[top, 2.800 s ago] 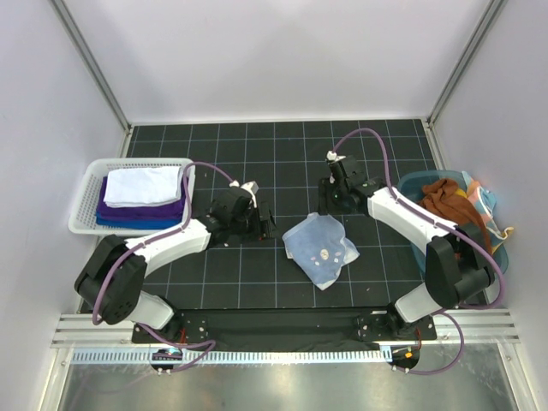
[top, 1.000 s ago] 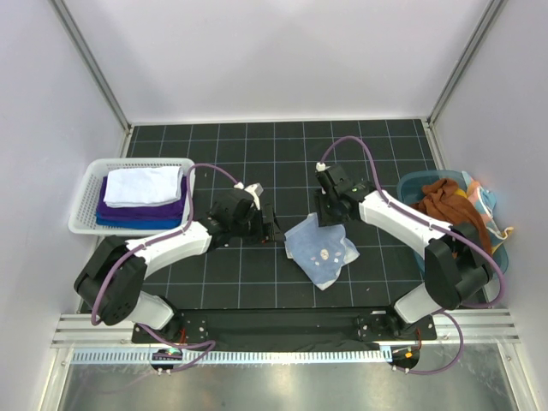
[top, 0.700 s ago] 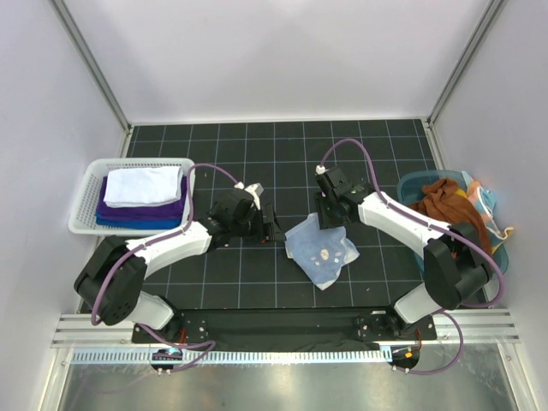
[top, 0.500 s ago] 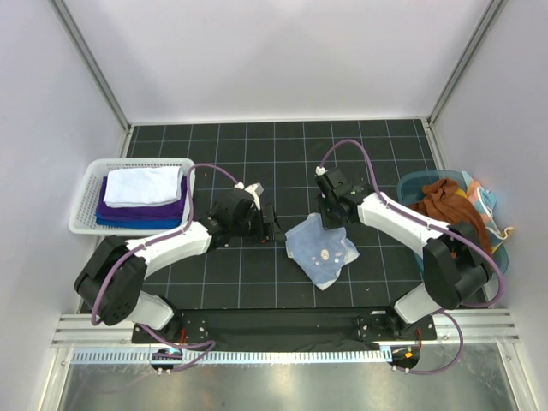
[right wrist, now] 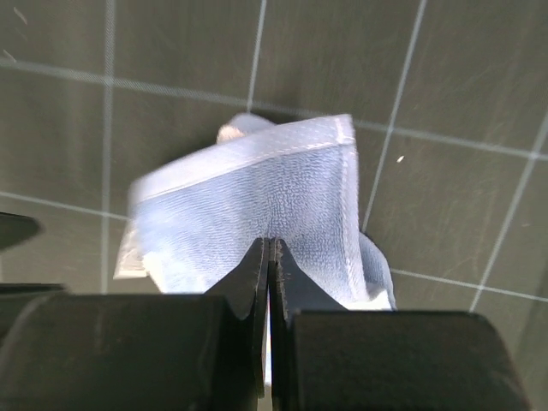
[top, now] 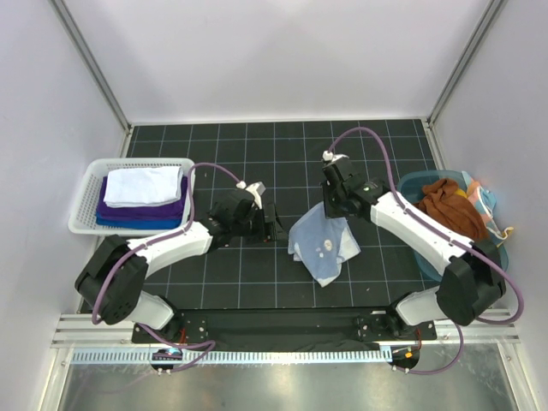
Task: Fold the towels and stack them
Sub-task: Flatten out the crumpled towel
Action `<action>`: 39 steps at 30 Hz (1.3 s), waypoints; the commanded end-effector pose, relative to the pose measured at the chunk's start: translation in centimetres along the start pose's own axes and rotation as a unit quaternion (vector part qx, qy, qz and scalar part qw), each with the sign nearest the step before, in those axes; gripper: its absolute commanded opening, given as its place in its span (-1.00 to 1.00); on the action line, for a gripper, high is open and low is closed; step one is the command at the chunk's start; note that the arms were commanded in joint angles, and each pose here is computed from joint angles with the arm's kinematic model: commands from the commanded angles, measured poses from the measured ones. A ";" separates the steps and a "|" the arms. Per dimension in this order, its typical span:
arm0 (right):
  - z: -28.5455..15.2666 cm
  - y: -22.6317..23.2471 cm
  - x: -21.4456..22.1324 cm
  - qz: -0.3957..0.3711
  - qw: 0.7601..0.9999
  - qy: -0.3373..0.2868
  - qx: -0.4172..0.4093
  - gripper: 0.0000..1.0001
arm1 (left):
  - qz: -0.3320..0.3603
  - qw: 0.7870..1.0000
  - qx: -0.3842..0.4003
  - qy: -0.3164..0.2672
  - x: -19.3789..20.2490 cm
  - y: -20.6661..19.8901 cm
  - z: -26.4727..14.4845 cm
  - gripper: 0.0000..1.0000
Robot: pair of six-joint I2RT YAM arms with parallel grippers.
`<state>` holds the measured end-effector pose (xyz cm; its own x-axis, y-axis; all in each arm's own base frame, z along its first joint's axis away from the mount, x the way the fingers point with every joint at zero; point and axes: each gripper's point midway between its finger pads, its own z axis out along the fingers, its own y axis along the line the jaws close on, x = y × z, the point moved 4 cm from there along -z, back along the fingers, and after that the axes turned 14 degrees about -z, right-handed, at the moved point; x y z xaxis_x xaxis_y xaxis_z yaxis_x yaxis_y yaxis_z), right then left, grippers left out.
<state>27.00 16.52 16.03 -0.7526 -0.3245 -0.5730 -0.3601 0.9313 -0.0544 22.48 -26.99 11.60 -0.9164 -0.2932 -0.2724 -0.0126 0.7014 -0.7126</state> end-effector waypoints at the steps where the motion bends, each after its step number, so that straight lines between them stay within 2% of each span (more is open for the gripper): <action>1: -3.7 -0.9 -3.6 0.025 0.997 -0.073 0.025 -0.98 | 0.026 0.999 0.028 -0.003 -0.4 -1.0 0.3 0.44; 4: -4.9 -1.3 -4.6 0.032 0.994 -0.093 0.039 -0.98 | 0.040 0.998 0.049 -0.009 -0.8 -1.8 0.6 0.44; 9: -5.3 -1.6 -5.3 0.030 0.994 -0.093 0.047 -0.98 | 0.049 0.998 0.043 0.001 -1.1 -1.8 2.0 0.43; 15: -5.4 -2.3 -5.0 0.033 0.993 -0.092 0.072 -0.98 | 0.009 1.000 0.006 0.009 -1.7 -1.3 4.7 0.37; 24: -3.6 -4.3 -2.3 0.039 0.987 -0.051 0.149 -0.98 | -0.072 0.997 -0.035 -0.007 -2.9 -1.6 7.7 0.22; 32: -1.0 -6.1 0.0 0.062 0.982 -0.012 0.180 -0.98 | -0.093 0.992 -0.080 -0.020 -3.2 -1.5 10.0 0.13; 39: 0.8 -8.5 1.5 0.091 0.974 0.010 0.205 -0.98 | -0.111 0.986 -0.118 -0.037 -2.1 -1.0 9.8 0.07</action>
<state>28.38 8.72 15.10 -0.8131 -0.1852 -0.5519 -0.0284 0.9595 -0.2802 28.84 -33.68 6.38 -0.8741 -0.4593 -0.1579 -0.2687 0.7281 -0.6307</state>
